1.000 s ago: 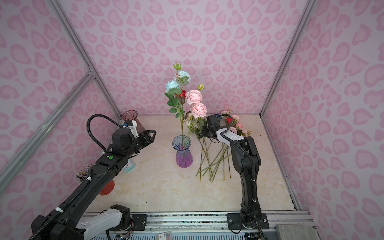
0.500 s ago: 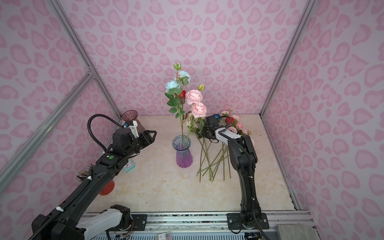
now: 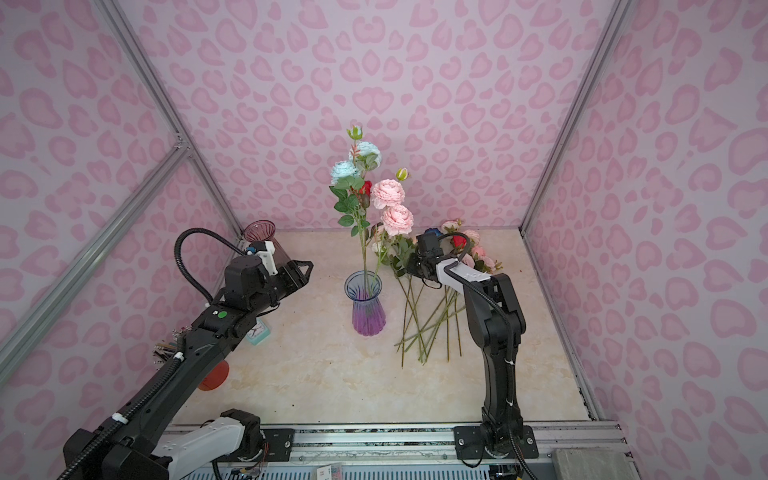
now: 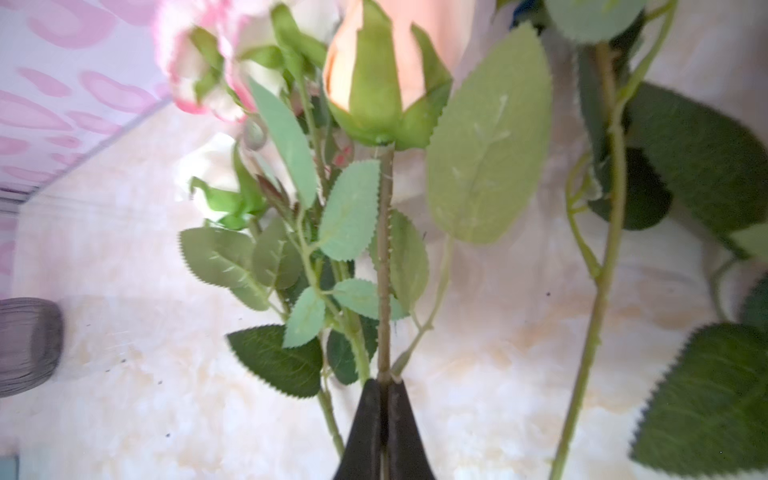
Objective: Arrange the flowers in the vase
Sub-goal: 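Lift the peach rose with the right gripper while the left gripper reaches toward it, then close the left gripper on the peach rose stem below the right gripper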
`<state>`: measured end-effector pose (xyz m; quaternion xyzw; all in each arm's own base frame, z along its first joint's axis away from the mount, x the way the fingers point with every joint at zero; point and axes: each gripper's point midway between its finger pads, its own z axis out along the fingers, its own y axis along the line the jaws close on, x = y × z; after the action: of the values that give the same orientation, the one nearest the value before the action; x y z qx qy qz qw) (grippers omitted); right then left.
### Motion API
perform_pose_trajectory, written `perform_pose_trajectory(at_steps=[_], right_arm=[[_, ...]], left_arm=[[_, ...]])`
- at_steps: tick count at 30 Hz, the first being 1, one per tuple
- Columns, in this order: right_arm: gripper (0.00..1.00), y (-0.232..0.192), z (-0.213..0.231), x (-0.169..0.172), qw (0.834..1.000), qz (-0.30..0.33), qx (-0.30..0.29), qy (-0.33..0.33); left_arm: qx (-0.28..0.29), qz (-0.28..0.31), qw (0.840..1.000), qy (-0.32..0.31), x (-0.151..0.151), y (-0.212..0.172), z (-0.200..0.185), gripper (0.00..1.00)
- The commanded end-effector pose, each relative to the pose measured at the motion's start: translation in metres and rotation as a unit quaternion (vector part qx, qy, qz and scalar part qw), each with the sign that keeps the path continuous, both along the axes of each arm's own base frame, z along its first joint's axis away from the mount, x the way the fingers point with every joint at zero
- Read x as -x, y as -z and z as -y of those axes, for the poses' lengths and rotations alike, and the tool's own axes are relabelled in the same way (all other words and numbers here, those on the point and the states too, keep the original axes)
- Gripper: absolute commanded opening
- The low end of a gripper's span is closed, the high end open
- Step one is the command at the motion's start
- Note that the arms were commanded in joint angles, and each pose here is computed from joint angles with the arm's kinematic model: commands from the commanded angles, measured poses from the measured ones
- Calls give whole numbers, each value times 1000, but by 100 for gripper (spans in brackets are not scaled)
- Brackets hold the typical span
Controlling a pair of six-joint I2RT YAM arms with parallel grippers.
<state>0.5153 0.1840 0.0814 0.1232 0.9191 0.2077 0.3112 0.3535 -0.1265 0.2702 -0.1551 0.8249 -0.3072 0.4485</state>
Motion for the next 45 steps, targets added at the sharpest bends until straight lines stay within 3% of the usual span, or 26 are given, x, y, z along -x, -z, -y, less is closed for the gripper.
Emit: perform_pose_trajectory(at_steps=[1,8,13,26,29,37,40,45], right_arm=[[0,-34,-2,-5,998,51,-27,5],[0,-90,10,26,994,104,-36,14],[0,-136,28,59,988,150,-26,19],[0,-247,31,112,960,267,-80,-3],[0,-271,29,122,952,294,-88,-4],[0,-327,22,185,919,388,-71,-15],[0,-339,24,215,904,420,-77,-9],[0,-346,27,261,880,463,-103,-17]], left_arm=[[12,19,1000,5,-2,-12,3,66],[24,35,999,20,0,-23,8,67],[46,69,994,70,8,-43,24,68],[70,167,962,203,43,-90,65,70],[68,190,948,246,59,-99,80,70],[56,248,891,377,115,-115,123,70],[54,255,868,424,136,-114,138,63],[35,273,841,466,163,-107,160,64]])
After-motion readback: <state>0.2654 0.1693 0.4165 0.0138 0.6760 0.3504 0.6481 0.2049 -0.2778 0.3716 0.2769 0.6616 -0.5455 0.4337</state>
